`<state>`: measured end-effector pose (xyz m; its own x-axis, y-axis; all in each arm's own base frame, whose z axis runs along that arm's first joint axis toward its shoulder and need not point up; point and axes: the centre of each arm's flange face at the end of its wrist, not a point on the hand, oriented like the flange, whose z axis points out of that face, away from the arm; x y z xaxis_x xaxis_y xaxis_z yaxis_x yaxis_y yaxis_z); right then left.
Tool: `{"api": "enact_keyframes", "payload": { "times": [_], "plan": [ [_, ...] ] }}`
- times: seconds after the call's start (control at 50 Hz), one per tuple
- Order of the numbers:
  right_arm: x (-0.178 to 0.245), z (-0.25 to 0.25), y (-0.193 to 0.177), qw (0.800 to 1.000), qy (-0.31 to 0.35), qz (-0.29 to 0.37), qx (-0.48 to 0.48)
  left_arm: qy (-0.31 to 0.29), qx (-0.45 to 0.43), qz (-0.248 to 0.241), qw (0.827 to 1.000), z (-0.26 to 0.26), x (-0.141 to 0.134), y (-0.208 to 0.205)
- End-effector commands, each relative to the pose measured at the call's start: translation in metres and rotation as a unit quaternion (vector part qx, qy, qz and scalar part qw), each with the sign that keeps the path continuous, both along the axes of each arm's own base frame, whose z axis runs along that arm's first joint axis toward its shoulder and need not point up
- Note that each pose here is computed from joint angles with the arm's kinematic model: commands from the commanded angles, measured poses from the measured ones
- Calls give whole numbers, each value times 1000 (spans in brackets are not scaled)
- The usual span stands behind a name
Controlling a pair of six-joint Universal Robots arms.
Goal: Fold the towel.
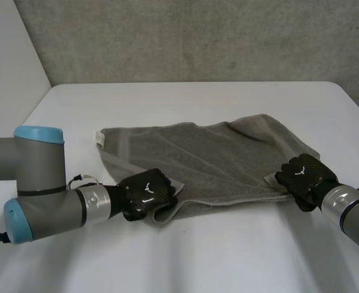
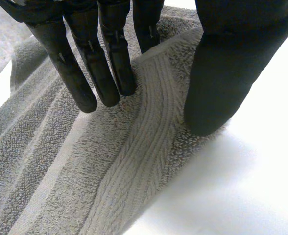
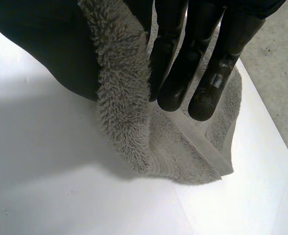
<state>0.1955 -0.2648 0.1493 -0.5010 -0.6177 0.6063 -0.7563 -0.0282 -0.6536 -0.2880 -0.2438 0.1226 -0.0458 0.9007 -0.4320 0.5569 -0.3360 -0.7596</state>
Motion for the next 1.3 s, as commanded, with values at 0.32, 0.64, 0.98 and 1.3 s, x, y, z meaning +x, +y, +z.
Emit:
{"api": "enact_keyframes", "payload": {
  "times": [0.32, 0.64, 0.98, 1.3],
  "plan": [
    [0, 88, -21, 988, -91, -62, -107, 70, -107, 154, 980, 86, 7, -12],
    [-1, 216, 8, 982, -126, -57, -128, 225, -262, 366, 864, 236, 58, 16],
    [37, 121, -27, 1000, -7, -15, -4, 80, -126, 405, 902, 130, 50, -33],
    [93, 234, -101, 869, -170, -38, -463, 363, -427, 347, 752, 244, 25, -112]
  ]
}}
